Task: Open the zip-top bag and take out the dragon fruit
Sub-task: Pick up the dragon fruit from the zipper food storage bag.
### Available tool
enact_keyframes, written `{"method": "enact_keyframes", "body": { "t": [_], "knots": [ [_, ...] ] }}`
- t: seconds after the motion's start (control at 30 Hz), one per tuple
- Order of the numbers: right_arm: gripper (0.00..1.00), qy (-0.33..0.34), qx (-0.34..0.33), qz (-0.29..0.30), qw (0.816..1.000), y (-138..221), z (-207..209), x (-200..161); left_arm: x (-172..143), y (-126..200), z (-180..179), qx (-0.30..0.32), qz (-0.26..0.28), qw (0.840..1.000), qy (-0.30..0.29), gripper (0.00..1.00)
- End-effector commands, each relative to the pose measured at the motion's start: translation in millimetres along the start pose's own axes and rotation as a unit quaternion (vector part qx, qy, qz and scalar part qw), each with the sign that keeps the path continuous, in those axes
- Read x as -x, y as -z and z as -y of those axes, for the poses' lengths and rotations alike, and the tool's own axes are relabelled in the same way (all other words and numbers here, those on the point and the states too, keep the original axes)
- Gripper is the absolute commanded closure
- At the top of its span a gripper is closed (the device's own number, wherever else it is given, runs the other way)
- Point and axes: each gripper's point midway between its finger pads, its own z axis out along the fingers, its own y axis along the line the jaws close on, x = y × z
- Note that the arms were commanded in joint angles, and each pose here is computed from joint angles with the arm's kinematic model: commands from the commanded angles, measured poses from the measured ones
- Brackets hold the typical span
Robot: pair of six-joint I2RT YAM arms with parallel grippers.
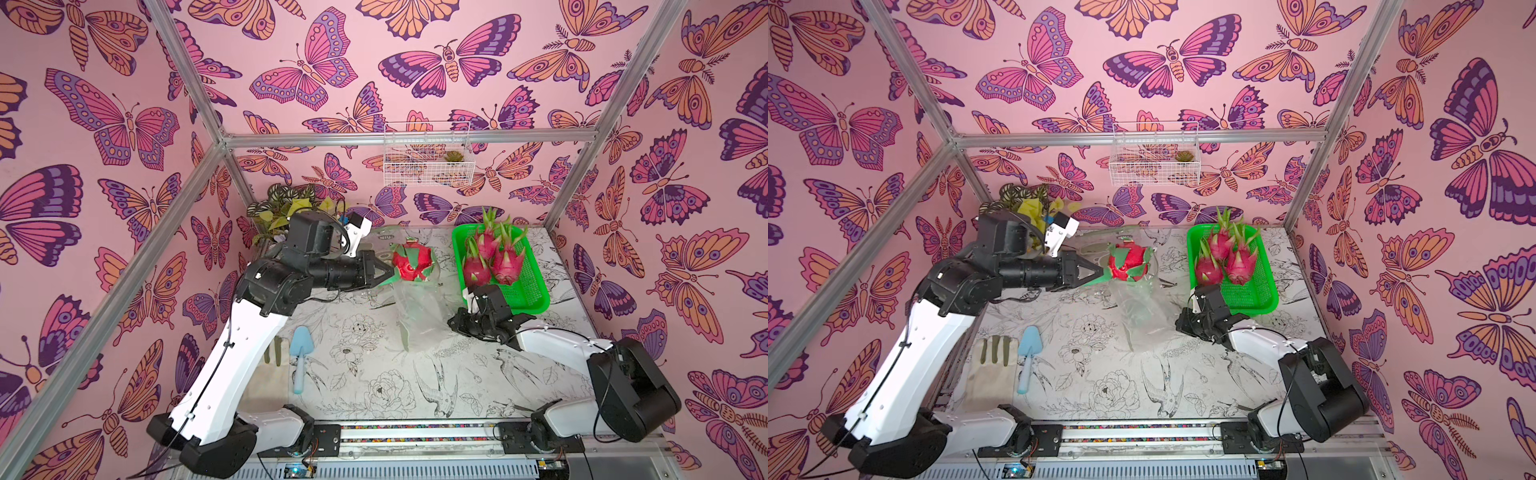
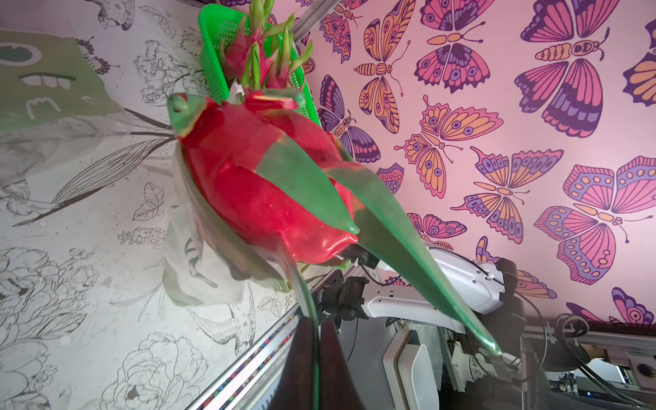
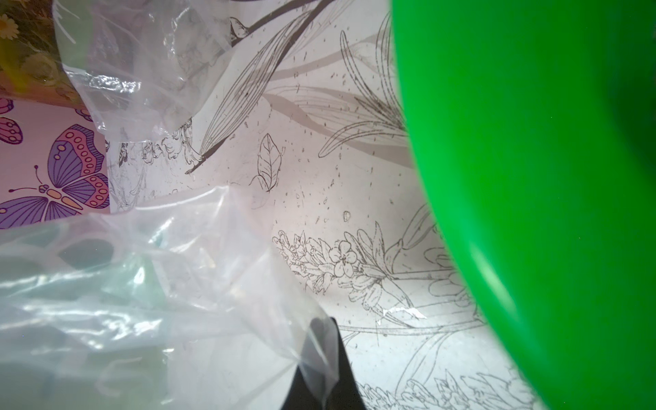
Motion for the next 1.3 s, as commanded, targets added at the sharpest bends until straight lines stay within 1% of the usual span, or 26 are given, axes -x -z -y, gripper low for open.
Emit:
{"method": "enact_keyframes", "body": {
  "t": [0.0, 0.13, 0.3, 0.43, 0.57, 0.63, 0.87, 0.97, 1.07, 1.13, 1.27],
  "knots": [
    [1.00, 0.016, -0.014, 0.006, 1.000, -4, -2, 4, 41, -1, 32, -0.053, 0.075, 0.995, -0.030, 1.00],
    [1.00, 0.032, -0.020, 0.010, 0.999, -4, -7, 4, 49, -23, 31, -0.065, 0.083, 0.994, -0.008, 1.00],
    [1.00, 0.058, -0.035, 0.019, 0.998, -3, -16, 7, 55, -54, 23, -0.062, 0.091, 0.994, 0.019, 1.00],
    [1.00, 0.070, -0.039, 0.018, 0.997, -4, -21, 3, 58, -71, 23, -0.060, 0.091, 0.994, 0.018, 1.00],
    [1.00, 0.081, -0.051, 0.013, 0.995, -9, -22, -2, 69, -69, 38, -0.069, 0.104, 0.992, 0.004, 1.00],
    [1.00, 0.080, -0.051, 0.010, 0.995, -12, -20, -4, 72, -68, 49, -0.083, 0.101, 0.991, -0.002, 1.00],
    [1.00, 0.069, -0.056, -0.007, 0.996, -27, -15, -10, 67, -60, 80, -0.113, 0.104, 0.988, -0.034, 1.00],
    [1.00, 0.071, -0.050, -0.009, 0.996, -28, -19, -11, 66, -67, 85, -0.123, 0.094, 0.987, -0.033, 1.00],
    [1.00, 0.087, -0.026, -0.001, 0.996, -26, -32, -13, 68, -84, 83, -0.130, 0.083, 0.987, -0.033, 1.00],
    [1.00, 0.095, -0.012, 0.002, 0.995, -24, -38, -15, 70, -101, 81, -0.135, 0.068, 0.988, -0.033, 1.00],
    [1.00, 0.097, -0.008, 0.001, 0.995, -23, -34, -21, 75, -130, 80, -0.142, 0.052, 0.988, -0.032, 1.00]
  ]
}}
